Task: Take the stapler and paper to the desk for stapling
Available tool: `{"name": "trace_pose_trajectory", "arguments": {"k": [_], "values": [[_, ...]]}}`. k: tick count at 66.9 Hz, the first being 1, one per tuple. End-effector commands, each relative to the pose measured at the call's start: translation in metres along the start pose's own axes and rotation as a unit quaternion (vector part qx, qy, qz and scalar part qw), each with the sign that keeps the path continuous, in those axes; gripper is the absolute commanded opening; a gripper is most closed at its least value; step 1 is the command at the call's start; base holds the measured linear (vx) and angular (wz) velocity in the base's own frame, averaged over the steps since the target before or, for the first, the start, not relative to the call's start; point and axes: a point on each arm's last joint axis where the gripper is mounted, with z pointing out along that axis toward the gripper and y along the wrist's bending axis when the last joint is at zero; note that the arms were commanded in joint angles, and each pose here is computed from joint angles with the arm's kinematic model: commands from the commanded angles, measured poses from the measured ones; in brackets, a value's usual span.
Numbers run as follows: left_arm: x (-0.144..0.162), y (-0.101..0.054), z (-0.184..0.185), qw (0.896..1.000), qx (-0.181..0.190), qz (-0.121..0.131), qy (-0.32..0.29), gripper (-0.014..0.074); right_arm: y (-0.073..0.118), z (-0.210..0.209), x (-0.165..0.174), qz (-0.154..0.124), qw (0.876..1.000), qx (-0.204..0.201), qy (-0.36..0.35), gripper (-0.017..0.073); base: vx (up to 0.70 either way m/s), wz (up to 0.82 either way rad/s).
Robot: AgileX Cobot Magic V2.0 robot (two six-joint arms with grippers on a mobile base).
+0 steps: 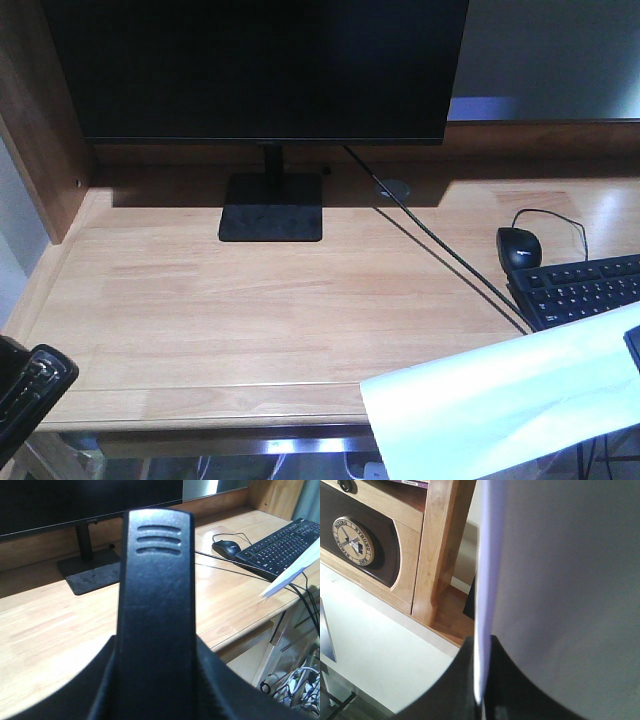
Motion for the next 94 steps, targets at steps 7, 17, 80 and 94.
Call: {"name": "trace_pose_trajectory", "arguments": {"k": [7, 17, 80, 94], "values": [[-0.0192, -0.0008, -0.0051, 0.998, 0.004, -0.004, -0.07, -0.0007, 0.0041, 0.0002, -0.0002, -0.001, 1.0, -0.026, -0.002, -0.0005, 0.0, 0.0], [-0.0192, -0.0008, -0.0051, 0.998, 0.004, -0.004, -0.07, -0.0007, 0.0042, 0.0002, -0.0002, -0.001, 1.0, -0.027, -0.002, -0.0005, 0.0, 0.0], [-0.0195, -0.0008, -0.0051, 0.997, 0.004, -0.005, -0.072, -0.0007, 0.0042, 0.0002, -0.0002, -0.001, 1.0, -0.027, -0.002, -0.0005, 0.0, 0.0], [-0.0223, -0.0009, -0.0054, 0.996, 0.004, -0.006, -0.089, -0.0007, 0.0042, 0.0002, -0.0002, -0.001, 1.0, -0.027, -0.002, -0.0005, 0.0, 0.0]]}}
